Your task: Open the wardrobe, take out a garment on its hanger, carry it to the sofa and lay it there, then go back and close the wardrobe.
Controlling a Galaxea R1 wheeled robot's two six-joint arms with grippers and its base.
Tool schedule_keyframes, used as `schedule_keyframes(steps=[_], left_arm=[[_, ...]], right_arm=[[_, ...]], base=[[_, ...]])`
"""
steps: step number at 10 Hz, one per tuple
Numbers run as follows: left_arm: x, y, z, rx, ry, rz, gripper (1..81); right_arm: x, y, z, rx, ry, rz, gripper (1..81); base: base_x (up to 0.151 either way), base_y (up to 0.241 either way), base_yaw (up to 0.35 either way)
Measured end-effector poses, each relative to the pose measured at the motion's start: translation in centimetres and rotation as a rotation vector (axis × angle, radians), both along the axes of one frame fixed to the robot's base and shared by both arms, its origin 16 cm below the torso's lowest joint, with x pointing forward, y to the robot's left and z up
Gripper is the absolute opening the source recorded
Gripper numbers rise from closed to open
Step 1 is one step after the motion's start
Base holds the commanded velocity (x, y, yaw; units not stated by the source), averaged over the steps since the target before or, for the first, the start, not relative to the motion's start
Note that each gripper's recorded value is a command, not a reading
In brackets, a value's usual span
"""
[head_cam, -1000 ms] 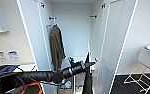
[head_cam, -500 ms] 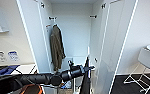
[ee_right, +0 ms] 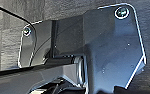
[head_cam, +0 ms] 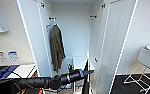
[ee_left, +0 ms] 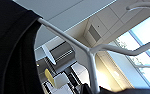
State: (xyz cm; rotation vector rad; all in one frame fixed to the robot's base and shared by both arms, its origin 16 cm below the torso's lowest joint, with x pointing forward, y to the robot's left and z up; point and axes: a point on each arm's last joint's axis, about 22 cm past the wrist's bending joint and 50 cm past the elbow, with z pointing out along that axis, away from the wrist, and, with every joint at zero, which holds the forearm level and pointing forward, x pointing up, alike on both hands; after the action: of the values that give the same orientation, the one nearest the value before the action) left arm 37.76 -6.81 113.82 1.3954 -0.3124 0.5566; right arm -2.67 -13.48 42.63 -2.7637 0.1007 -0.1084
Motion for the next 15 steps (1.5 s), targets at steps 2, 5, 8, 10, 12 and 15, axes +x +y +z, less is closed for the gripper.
schedule_keyframes(steps=[2, 5, 8, 10, 12, 15], left_arm=[[0.2, 0.2, 0.1, -0.003, -0.003, 0.006, 1.0], [0.2, 0.3, 0.2, -0.012, -0.001, 0.01, 1.0], [0.2, 0.3, 0.2, -0.011, -0.002, 0.01, 1.0], [0.6, 0.8, 0.1, -0.007, 0.004, 0.02, 1.0], [0.9, 1.2, 0.0, -0.005, 0.016, 0.027, 1.0], [1.1, 1.5, -0.2, -0.005, 0.027, 0.033, 1.0]], right_arm=[[0.0, 0.0, 0.0, 0.0, -0.001, 0.0, 81.1], [0.0, 0.0, 0.0, 0.0, 0.0, 0.0, 81.1], [0.0, 0.0, 0.0, 0.0, 0.0, 0.0, 81.1], [0.0, 0.0, 0.0, 0.0, 0.0, 0.0, 81.1], [0.0, 0.0, 0.0, 0.0, 0.0, 0.0, 81.1], [0.0, 0.0, 0.0, 0.0, -0.001, 0.0, 81.1]], base=[[0.0, 0.0, 0.0], [0.0, 0.0, 0.0], [0.0, 0.0, -0.04], [0.0, 0.0, -0.201], [0.0, 0.0, -0.231], [0.0, 0.0, -0.23]])
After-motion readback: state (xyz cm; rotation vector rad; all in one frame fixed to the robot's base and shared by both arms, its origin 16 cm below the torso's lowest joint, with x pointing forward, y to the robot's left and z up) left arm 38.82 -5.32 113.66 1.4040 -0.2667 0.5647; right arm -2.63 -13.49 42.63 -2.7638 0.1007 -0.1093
